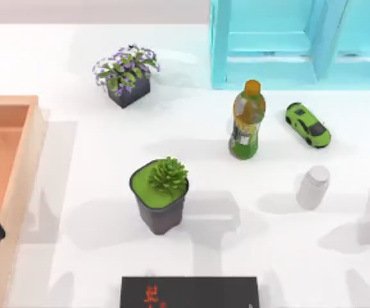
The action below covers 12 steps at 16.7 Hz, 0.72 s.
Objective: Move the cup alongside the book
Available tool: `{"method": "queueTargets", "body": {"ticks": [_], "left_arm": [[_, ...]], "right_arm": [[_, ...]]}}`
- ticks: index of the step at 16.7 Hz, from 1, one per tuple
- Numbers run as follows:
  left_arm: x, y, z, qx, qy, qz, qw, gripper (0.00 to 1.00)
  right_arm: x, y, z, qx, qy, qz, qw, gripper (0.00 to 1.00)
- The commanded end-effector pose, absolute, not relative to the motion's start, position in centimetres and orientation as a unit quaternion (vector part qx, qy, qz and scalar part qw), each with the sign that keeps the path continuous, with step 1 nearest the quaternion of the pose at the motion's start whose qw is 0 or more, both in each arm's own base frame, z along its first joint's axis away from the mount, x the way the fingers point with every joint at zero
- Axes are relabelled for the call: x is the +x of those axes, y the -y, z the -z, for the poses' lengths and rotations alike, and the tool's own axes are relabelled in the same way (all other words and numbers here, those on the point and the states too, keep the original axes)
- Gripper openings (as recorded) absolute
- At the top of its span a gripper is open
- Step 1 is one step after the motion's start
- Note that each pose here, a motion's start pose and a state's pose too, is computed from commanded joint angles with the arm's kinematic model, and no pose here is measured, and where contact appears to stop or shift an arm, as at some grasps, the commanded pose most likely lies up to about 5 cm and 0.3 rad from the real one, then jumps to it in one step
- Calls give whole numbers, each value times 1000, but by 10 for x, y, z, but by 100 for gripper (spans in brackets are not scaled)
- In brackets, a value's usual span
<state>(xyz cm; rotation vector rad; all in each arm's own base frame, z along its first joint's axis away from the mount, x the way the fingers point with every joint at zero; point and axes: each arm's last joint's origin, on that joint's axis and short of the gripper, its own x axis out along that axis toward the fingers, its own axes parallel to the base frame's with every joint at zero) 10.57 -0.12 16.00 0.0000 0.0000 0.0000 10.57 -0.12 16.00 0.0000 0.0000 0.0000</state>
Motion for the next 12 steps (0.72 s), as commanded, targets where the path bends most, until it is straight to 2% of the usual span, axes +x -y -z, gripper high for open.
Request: {"method": "queueTargets", "body": {"ticks": [5,9,12], "left_arm": [[106,1,-160,0,0,0,1000,100],[106,1,-160,0,0,0,1000,100],[106,1,-160,0,0,0,1000,100]], "right_arm": [[107,4,-160,-26,-34,11,999,100],[110,17,-176,-126,-149,55,979,100],[116,34,-206,-237,-247,81,936,100]]}}
